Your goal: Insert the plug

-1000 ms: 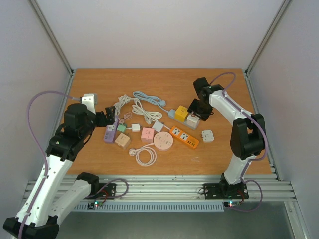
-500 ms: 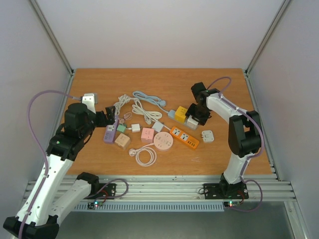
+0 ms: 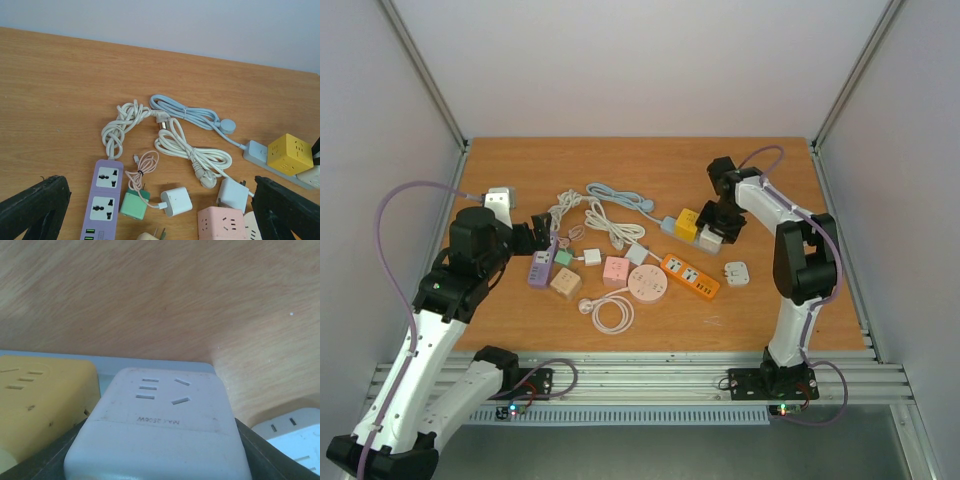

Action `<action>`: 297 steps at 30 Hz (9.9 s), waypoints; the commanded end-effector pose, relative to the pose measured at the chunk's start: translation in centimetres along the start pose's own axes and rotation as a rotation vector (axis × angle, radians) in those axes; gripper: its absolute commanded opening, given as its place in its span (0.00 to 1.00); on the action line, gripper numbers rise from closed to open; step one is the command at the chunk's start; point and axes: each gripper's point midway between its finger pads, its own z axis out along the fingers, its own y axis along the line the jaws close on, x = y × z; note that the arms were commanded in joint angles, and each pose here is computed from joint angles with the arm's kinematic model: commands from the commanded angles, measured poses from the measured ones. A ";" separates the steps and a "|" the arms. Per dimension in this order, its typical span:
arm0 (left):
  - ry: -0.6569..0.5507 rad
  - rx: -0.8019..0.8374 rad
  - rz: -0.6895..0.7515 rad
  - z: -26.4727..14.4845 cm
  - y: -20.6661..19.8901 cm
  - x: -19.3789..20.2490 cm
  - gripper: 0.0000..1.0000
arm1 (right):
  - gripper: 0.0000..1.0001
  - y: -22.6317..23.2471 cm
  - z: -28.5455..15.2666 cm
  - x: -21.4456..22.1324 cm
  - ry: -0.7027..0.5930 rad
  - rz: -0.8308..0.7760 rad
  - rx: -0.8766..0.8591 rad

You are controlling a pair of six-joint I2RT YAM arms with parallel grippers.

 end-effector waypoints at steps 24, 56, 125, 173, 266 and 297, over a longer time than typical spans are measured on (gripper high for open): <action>-0.022 0.025 0.003 0.3 -0.5 -0.5 0.99 | 0.84 -6.2 -8.2 1.1 -0.289 0.027 0.054; 0.002 0.076 -0.010 0.9 -1.4 -0.2 0.99 | 0.82 -10.4 2.8 5.9 0.025 0.256 0.018; 0.524 0.601 -0.471 6.0 -11.7 4.7 0.96 | 0.72 14.5 -12.4 18.4 -0.313 -0.965 -0.675; 0.417 0.869 -0.125 2.3 -17.5 2.1 0.00 | 0.93 14.8 -21.5 20.9 -0.315 -1.069 -0.898; 0.201 1.398 0.061 -6.5 -21.4 -1.4 0.00 | 0.51 14.9 -29.2 23.3 -0.088 -1.345 -1.111; 0.121 1.105 0.082 -4.9 -19.3 -1.9 0.68 | 0.01 16.3 -27.5 19.6 -0.202 -1.377 -0.997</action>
